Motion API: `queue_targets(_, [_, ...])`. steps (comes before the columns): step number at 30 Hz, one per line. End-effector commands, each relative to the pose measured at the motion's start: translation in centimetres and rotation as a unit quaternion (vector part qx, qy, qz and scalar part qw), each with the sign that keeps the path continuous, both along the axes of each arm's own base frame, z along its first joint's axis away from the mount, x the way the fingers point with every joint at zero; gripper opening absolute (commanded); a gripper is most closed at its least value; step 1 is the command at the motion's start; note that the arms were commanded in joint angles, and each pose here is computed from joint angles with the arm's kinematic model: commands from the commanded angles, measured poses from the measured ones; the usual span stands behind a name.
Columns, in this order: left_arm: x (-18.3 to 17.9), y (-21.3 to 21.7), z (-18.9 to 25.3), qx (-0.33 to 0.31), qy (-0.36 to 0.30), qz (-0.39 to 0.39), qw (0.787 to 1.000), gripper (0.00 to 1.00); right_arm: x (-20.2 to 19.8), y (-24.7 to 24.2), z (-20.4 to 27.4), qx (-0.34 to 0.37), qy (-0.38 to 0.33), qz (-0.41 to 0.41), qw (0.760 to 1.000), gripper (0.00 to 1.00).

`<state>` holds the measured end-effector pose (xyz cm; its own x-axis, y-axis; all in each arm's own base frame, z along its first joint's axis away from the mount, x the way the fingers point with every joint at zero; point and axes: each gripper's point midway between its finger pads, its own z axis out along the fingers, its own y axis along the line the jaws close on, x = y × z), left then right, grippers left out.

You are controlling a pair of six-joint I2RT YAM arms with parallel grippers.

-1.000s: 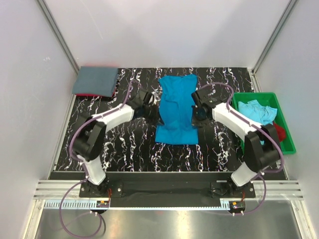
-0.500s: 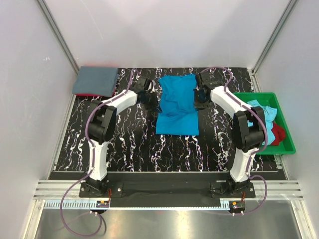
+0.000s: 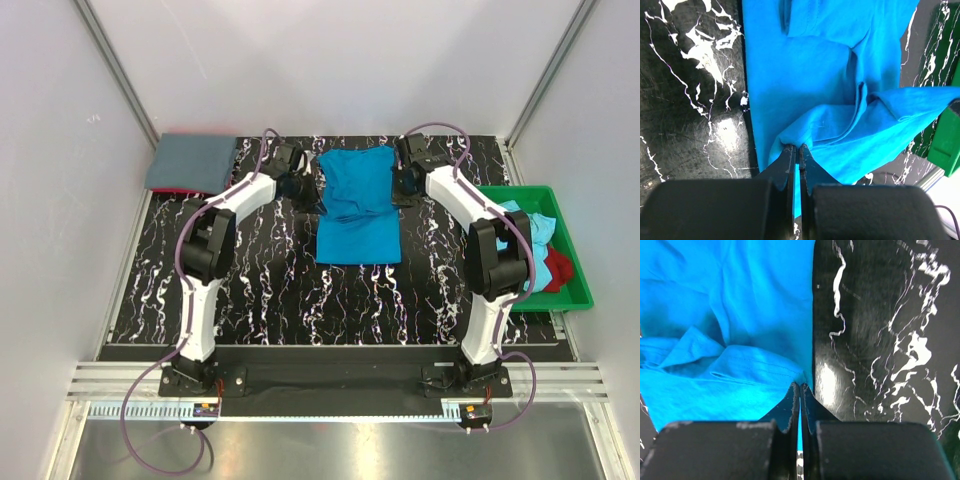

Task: Fold and stack the t-shirts
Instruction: Fold the tshirt

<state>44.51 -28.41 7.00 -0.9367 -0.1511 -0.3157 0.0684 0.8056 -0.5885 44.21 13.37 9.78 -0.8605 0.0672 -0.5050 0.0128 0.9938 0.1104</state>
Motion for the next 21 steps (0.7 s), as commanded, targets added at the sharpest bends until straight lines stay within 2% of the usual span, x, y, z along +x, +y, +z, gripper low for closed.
queue_targets(1, [2.0,0.1,1.8,-0.017,-0.025,0.014,0.999,0.0,2.4,0.0,2.2,0.009,-0.044,0.004,0.999,0.0])
queue_targets(8, [3.7,0.3,1.6,-0.024,-0.025,0.026,0.999,0.0,3.9,0.0,0.5,0.015,-0.042,0.01,0.999,0.0])
queue_targets(11, [4.2,0.4,1.1,-0.03,-0.02,0.025,0.999,0.08,4.6,0.0,0.3,0.015,-0.048,0.015,0.999,0.01])
queue_targets(13, [4.7,0.4,0.9,-0.034,-0.018,0.027,0.999,0.11,5.4,-0.3,0.5,0.011,-0.057,0.012,0.998,0.06])
queue_targets(14, [5.1,0.2,1.4,-0.039,-0.024,0.025,0.999,0.18,6.2,-0.2,0.9,0.008,-0.066,0.011,0.998,0.1])
queue_targets(15, [5.4,0.1,1.2,-0.043,-0.024,0.022,0.999,0.21,6.7,-0.4,1.1,0.006,-0.072,0.011,0.997,0.19])
queue_targets(18, [7.3,0.3,4.3,-0.078,-0.053,0.013,0.995,0.22,8.5,0.1,3.4,0.006,-0.104,0.027,0.994,0.25])
queue_targets(19, [8.1,1.0,5.6,-0.084,-0.067,0.019,0.994,0.23,8.9,0.2,4.6,0.009,-0.117,0.03,0.993,0.4])
queue_targets(21, [8.5,2.1,8.4,-0.065,-0.113,0.023,0.991,0.31,8.2,0.1,6.0,0.011,-0.123,0.029,0.992,0.5])
